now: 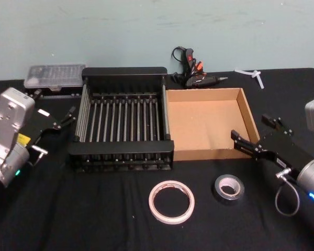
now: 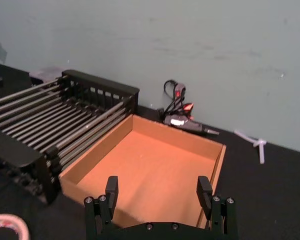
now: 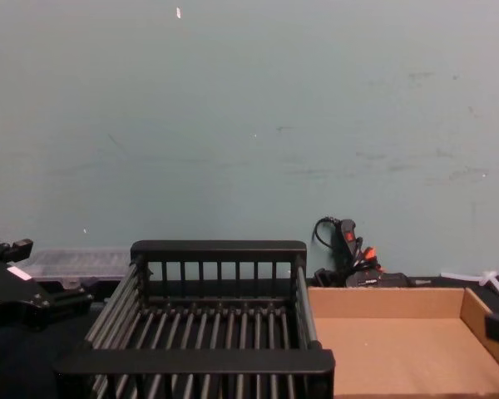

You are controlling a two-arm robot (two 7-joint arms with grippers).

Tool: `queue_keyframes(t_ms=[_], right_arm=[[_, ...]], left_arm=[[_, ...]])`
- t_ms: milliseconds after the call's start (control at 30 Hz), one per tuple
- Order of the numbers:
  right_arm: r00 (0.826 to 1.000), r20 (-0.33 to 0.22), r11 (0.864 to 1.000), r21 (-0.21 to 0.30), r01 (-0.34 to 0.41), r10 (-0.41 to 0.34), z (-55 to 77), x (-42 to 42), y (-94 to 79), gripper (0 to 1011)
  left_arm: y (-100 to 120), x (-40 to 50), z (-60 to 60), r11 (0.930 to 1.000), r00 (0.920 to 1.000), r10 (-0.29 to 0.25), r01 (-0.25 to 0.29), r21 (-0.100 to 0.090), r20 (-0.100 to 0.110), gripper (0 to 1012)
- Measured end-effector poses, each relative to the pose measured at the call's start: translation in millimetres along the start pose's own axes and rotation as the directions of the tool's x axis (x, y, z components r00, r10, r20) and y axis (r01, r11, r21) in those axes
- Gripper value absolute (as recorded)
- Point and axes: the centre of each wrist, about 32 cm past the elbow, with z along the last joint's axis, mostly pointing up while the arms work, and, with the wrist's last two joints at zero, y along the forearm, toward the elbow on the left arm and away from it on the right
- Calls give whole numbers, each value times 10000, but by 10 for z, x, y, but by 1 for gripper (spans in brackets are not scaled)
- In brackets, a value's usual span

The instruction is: Pick up the white tape and place it into the black box , Pick up the silver tape and place it into the brown box.

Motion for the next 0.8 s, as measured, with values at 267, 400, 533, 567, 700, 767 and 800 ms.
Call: queue_keyframes(t_ms=[267, 400, 533, 567, 700, 767, 800], right_arm=[[9994, -250, 9975, -651, -256, 240, -40, -85, -126, 1002], [9988, -365, 9939, -1039, -362, 325, -70, -129, -183, 1002], [9986, -391, 9899, -1357, -410, 360, -82, -154, -221, 1002], [9986, -391, 9899, -1357, -410, 360, -82, -154, -221, 1003], [9984, -370, 9829, -1781, -479, 419, -86, -169, -250, 1002], [9985, -360, 9786, -1998, -484, 421, -89, -171, -254, 1002], [9985, -358, 9770, -2075, -483, 418, -90, -172, -254, 1002]], left_arm=[[0, 0, 0, 10000, 10000, 0, 0, 0, 1, 1001], [0, 0, 0, 10000, 10000, -1, 1, 0, 0, 1001], [0, 0, 0, 10000, 10000, 0, 0, 0, 0, 1001], [0, 0, 0, 10000, 10000, -1, 1, 0, 0, 1001], [0, 0, 0, 10000, 10000, 0, 0, -1, 0, 1001], [0, 0, 0, 10000, 10000, -1, 1, 0, 0, 1001], [0, 0, 0, 10000, 10000, 0, 0, -1, 0, 1001]])
